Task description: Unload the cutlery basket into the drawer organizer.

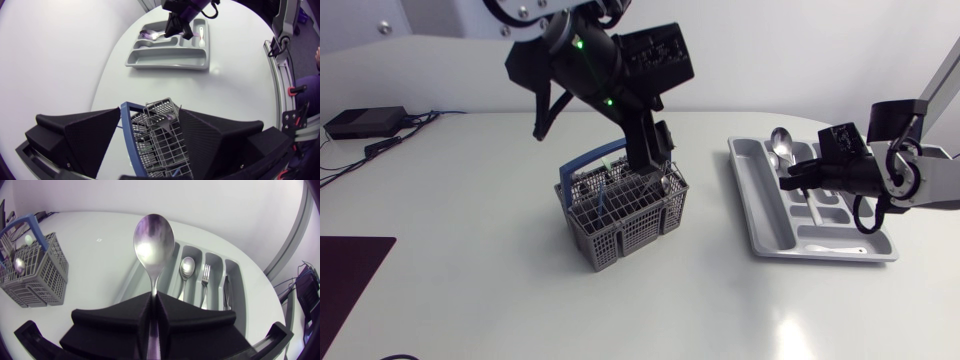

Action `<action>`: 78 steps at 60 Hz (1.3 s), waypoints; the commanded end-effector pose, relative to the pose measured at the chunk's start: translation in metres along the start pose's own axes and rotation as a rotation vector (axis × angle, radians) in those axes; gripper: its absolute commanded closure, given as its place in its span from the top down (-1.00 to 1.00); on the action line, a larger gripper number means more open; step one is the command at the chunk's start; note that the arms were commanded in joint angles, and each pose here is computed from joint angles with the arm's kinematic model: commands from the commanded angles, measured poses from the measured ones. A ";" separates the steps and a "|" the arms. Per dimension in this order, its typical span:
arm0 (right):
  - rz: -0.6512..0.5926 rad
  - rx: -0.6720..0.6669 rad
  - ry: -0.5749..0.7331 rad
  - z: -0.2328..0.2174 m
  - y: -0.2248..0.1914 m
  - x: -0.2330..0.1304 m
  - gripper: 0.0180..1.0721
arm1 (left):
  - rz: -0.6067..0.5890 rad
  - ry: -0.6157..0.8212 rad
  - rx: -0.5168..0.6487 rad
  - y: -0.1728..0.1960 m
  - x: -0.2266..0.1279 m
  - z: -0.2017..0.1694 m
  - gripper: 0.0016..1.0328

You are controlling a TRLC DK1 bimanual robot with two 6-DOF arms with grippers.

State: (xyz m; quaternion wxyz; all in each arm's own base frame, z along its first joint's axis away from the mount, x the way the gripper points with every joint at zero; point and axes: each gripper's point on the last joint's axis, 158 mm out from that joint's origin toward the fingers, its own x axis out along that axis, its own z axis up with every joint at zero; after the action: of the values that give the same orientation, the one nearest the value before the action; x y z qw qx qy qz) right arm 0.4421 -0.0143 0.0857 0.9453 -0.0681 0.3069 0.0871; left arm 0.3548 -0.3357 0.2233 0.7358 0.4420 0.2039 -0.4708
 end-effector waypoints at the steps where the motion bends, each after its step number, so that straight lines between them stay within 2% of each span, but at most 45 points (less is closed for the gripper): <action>1: -0.003 0.064 0.002 0.006 -0.010 0.015 -0.81 | 0.021 -0.013 0.119 -0.004 -0.007 -0.001 0.89; 20: -0.023 0.187 0.028 0.012 -0.038 0.054 -0.81 | 0.025 -0.002 0.335 -0.013 0.002 -0.013 0.88; 35: -0.040 0.246 0.034 0.018 -0.057 0.078 -0.81 | 0.042 -0.004 0.453 -0.008 0.006 -0.014 0.87; 60: -0.044 0.288 0.111 -0.005 -0.067 0.123 -0.79 | -0.046 0.053 0.528 -0.017 0.025 -0.028 0.87; 78: -0.044 0.308 0.162 -0.025 -0.071 0.133 -0.69 | -0.106 0.078 0.560 -0.029 0.042 -0.034 0.87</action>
State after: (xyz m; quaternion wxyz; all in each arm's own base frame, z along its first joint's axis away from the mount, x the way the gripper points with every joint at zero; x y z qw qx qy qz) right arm 0.5476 -0.0656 -0.0006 0.9225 0.0485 0.3821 0.0255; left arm 0.3510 -0.3283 0.1689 0.5688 0.6248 0.1195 -0.5213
